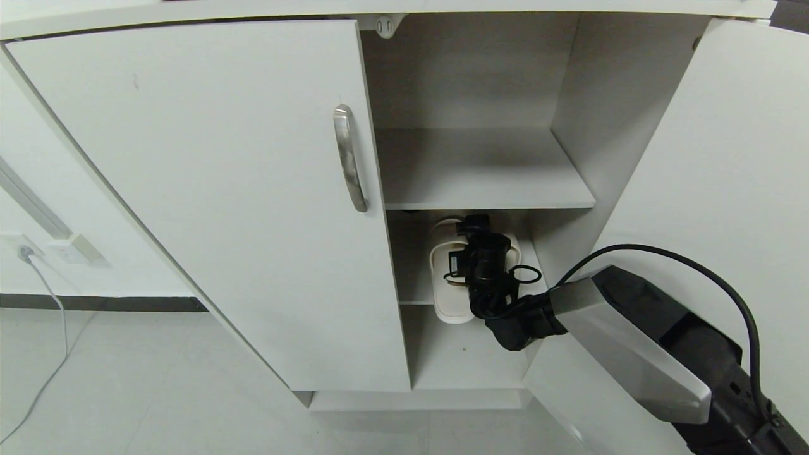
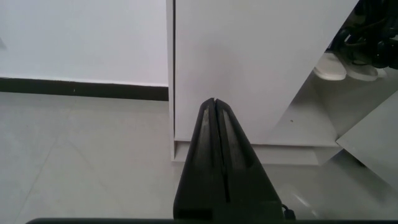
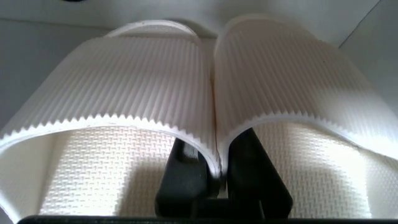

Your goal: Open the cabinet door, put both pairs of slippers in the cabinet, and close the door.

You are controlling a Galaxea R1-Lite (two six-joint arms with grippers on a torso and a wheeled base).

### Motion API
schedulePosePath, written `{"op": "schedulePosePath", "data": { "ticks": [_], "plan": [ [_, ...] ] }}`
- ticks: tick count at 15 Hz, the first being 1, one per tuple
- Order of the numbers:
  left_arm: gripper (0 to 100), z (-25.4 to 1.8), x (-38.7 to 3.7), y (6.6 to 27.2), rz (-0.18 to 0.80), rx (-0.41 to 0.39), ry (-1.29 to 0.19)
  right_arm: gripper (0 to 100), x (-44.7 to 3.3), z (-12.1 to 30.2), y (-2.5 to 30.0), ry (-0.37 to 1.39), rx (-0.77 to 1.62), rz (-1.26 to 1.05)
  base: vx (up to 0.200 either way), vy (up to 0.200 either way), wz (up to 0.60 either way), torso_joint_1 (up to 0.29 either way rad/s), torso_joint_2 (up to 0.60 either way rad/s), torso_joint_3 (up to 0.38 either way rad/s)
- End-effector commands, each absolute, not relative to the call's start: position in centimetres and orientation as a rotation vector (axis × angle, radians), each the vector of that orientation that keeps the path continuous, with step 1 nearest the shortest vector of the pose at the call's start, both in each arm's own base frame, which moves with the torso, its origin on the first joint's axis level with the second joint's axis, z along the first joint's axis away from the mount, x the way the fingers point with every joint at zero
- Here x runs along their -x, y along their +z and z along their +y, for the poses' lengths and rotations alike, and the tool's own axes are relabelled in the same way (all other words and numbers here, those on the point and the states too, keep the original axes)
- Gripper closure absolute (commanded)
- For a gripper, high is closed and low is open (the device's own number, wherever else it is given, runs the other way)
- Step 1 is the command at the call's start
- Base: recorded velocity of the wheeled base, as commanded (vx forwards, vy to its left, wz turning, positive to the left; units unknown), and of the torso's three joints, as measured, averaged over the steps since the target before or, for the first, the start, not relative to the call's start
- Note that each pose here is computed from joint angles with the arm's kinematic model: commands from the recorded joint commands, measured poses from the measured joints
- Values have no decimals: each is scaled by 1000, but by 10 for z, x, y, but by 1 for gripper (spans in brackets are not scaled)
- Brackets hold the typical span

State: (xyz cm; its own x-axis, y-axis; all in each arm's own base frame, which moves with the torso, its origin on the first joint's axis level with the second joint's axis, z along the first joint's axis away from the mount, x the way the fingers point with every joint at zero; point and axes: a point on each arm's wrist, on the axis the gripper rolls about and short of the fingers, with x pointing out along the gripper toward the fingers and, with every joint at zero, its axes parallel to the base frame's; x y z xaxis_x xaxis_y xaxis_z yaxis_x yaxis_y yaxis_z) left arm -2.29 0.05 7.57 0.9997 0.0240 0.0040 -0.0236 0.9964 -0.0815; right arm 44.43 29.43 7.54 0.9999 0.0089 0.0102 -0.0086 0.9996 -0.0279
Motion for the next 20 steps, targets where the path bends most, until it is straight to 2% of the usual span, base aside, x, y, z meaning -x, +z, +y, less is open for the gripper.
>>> {"op": "schedulePosePath", "data": {
  "ticks": [1,2,6,9,13,16,18,20],
  "plan": [
    [100,0,23,76,-4,81,24,100,-445,295,73,9,31,-6,0,0,0,0,0,0],
    [100,0,23,76,-4,81,24,0,-445,295,72,9,32,-5,0,0,0,0,0,0],
    [100,0,23,76,-4,81,24,0,-443,294,71,2,34,-1,0,0,0,0,0,0],
    [100,0,23,76,-4,81,24,0,-422,286,82,11,53,3,0,0,0,0,0,0],
    [100,0,23,76,-4,81,24,0,-350,273,107,84,60,-15,0,0,0,0,0,0],
    [100,0,23,76,-4,81,24,0,-288,258,99,181,101,36,0,0,0,0,0,0],
    [100,0,23,76,-4,83,24,0,-270,253,96,264,112,43,0,0,0,0,0,0],
    [100,0,23,76,-4,83,24,0,-269,255,99,276,112,30,0,0,0,0,0,0]
  ]
}}
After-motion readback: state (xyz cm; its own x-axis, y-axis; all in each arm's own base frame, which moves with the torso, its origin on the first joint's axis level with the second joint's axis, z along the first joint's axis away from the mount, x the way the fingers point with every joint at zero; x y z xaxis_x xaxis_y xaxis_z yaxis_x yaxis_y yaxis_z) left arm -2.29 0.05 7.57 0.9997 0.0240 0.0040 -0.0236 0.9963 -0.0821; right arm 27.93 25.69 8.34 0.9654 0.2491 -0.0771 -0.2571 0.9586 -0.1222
